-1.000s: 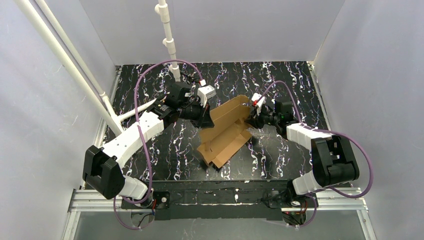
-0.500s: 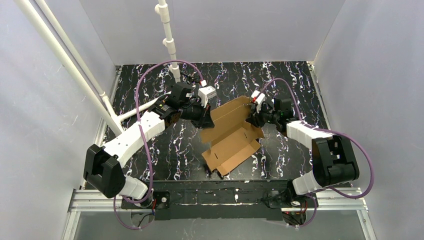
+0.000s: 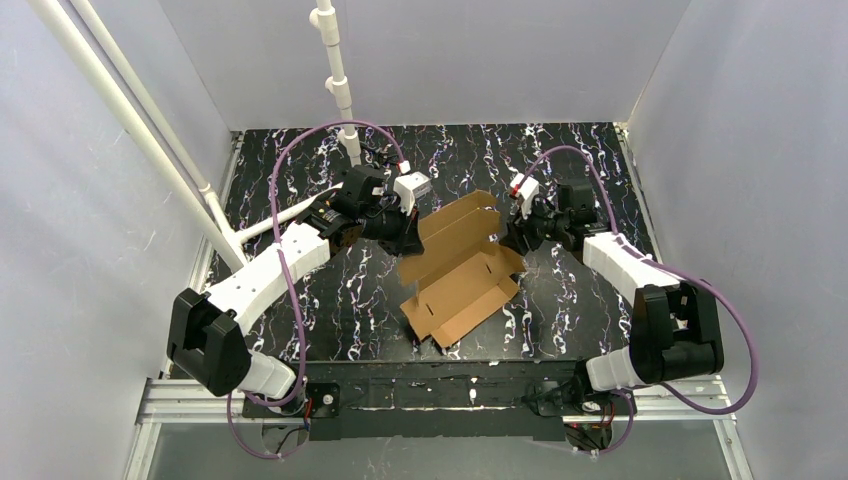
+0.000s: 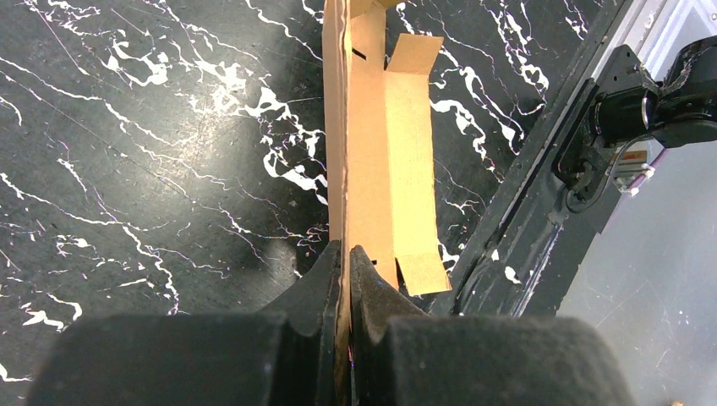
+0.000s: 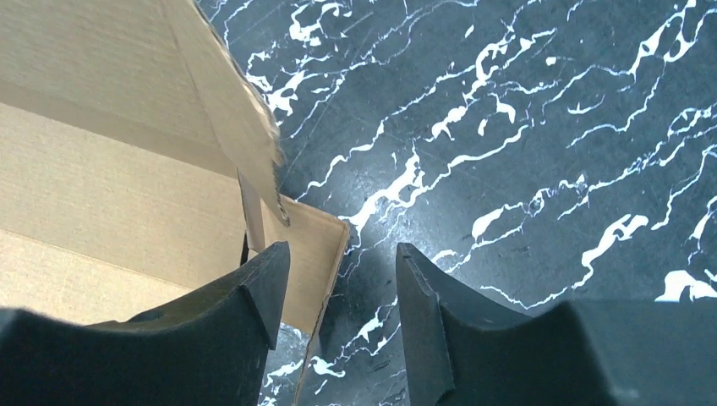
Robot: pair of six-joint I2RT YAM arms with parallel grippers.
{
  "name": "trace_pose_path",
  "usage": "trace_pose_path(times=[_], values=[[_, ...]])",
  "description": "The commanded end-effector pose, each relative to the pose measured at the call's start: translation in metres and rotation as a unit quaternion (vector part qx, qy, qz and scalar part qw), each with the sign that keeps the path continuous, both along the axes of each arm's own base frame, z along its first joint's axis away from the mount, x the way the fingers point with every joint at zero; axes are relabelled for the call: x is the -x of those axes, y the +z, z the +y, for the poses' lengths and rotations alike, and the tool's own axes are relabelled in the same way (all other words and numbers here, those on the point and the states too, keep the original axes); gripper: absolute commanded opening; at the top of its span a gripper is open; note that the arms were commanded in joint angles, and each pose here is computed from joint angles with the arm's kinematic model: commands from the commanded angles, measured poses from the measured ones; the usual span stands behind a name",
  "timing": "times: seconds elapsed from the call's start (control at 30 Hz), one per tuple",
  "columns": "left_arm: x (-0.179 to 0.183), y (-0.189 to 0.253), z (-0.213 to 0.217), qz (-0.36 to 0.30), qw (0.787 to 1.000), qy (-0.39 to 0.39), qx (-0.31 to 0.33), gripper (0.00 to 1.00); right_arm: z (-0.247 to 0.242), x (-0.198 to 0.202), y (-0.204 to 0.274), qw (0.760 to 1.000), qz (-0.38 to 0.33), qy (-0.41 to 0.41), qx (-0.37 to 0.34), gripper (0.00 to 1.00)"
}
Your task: Fold the paper box
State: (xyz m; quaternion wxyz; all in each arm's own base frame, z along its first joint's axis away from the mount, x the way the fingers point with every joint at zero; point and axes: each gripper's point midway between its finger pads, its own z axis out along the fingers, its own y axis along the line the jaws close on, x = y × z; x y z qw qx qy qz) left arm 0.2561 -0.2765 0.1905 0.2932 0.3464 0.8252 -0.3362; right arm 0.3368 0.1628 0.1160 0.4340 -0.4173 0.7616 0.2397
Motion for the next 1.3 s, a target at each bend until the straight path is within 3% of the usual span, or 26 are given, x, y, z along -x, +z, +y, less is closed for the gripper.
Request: trace_pose_path(times=[0.0, 0.17, 0.3, 0.37, 0.47, 0.5, 0.63, 0.8, 1.0, 1.27], values=[[0.002, 0.011, 0.001, -0.012, 1.000, -0.003, 0.007, 0.00, -0.005, -0.004, -0.002, 1.000, 0.012, -0.007, 0.013, 0.58], [0.002, 0.013, 0.001, -0.012, 1.000, -0.005, 0.010, 0.00, -0.004, -0.004, -0.012, 0.999, 0.033, -0.007, 0.015, 0.55], [0.001, 0.012, 0.001, -0.011, 1.000, -0.005, 0.010, 0.00, -0.002, -0.005, -0.022, 0.998, 0.054, -0.010, 0.029, 0.46], [0.001, 0.013, 0.000, -0.012, 1.000, -0.005, 0.010, 0.00, -0.002, -0.009, -0.022, 0.998, 0.055, -0.017, 0.031, 0.35], [-0.002, 0.015, 0.002, -0.015, 1.000, -0.002, 0.007, 0.00, 0.000, -0.016, -0.011, 0.999, 0.037, -0.027, 0.020, 0.03], [-0.004, 0.016, 0.003, -0.017, 1.000, 0.001, 0.005, 0.00, 0.001, -0.020, -0.004, 0.999, 0.024, -0.029, 0.013, 0.01], [-0.017, 0.030, 0.008, -0.045, 0.999, 0.004, 0.001, 0.00, 0.014, -0.043, 0.040, 0.995, -0.074, -0.035, -0.050, 0.01], [-0.047, 0.049, 0.019, -0.132, 0.990, -0.001, -0.047, 0.00, 0.031, -0.079, 0.081, 0.969, -0.178, -0.064, -0.159, 0.01], [-0.077, 0.048, 0.020, -0.187, 0.980, -0.001, -0.071, 0.00, 0.048, -0.108, 0.092, 0.942, -0.258, -0.083, -0.195, 0.01], [-0.069, 0.033, 0.002, -0.151, 0.987, -0.032, -0.035, 0.00, 0.042, -0.110, 0.064, 0.936, -0.266, -0.113, -0.203, 0.01]])
